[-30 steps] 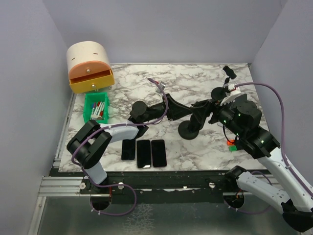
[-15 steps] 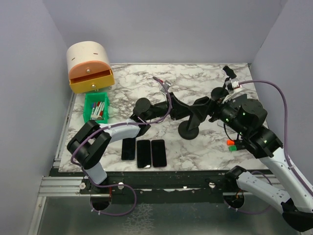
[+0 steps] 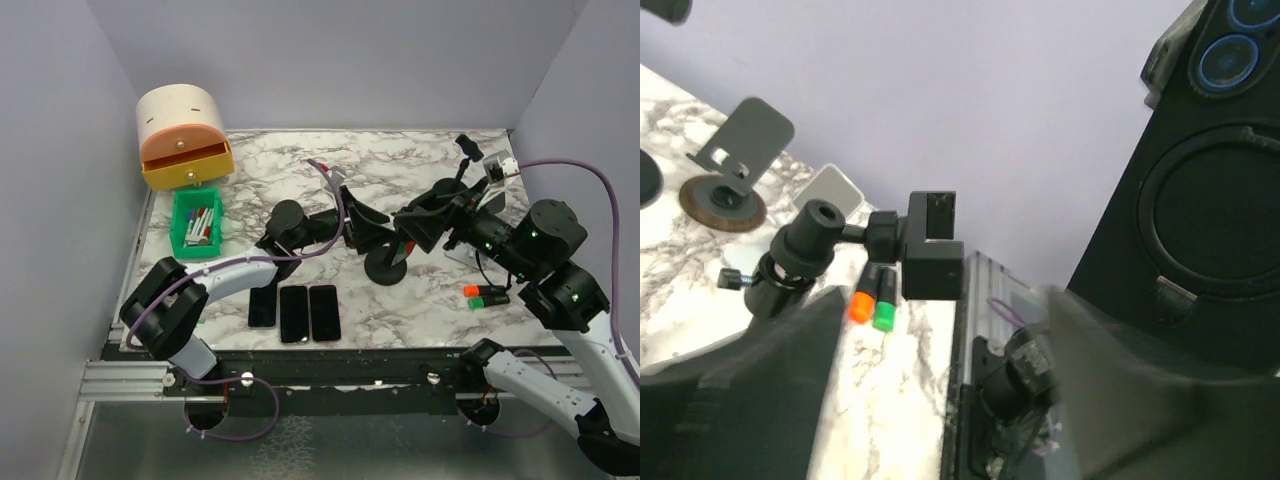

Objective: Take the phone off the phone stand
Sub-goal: Place the phone at the center of the board.

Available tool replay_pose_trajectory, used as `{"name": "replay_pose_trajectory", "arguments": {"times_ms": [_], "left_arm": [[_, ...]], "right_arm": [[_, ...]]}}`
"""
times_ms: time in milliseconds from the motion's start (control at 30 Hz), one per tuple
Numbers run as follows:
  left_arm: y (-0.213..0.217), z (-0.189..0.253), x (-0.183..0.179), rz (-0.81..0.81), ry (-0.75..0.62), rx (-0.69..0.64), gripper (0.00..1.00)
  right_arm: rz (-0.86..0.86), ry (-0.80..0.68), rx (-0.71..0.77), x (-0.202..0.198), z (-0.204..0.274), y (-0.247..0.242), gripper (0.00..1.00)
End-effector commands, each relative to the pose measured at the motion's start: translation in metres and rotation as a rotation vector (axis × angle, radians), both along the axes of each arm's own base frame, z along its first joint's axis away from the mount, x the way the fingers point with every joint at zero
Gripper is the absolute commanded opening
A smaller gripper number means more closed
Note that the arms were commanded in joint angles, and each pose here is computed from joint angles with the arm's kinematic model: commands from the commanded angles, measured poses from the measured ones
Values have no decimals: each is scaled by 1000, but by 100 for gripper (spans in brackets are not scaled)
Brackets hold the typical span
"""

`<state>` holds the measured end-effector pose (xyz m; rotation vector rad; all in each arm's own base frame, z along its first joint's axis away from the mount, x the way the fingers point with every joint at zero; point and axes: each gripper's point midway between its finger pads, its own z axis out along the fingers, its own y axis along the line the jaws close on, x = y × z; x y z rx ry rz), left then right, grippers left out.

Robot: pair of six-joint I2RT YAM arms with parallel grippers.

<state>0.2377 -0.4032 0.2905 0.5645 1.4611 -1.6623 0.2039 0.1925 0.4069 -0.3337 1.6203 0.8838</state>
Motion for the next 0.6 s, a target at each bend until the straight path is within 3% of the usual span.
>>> {"name": "replay_pose_trajectory", "arguments": {"times_ms": [0,333,567], "left_arm": [[18,26,-2,90,-76,-18,98],[103,49,-6,455,-264,52,99],[133,59,-30,472,-397,163,99]], "right_arm": [[76,-71,28,-30,31,-6,0],[45,-101,-21,-45,32,-24,0],[72,-124,-18,-39,43,-15,0]]}}
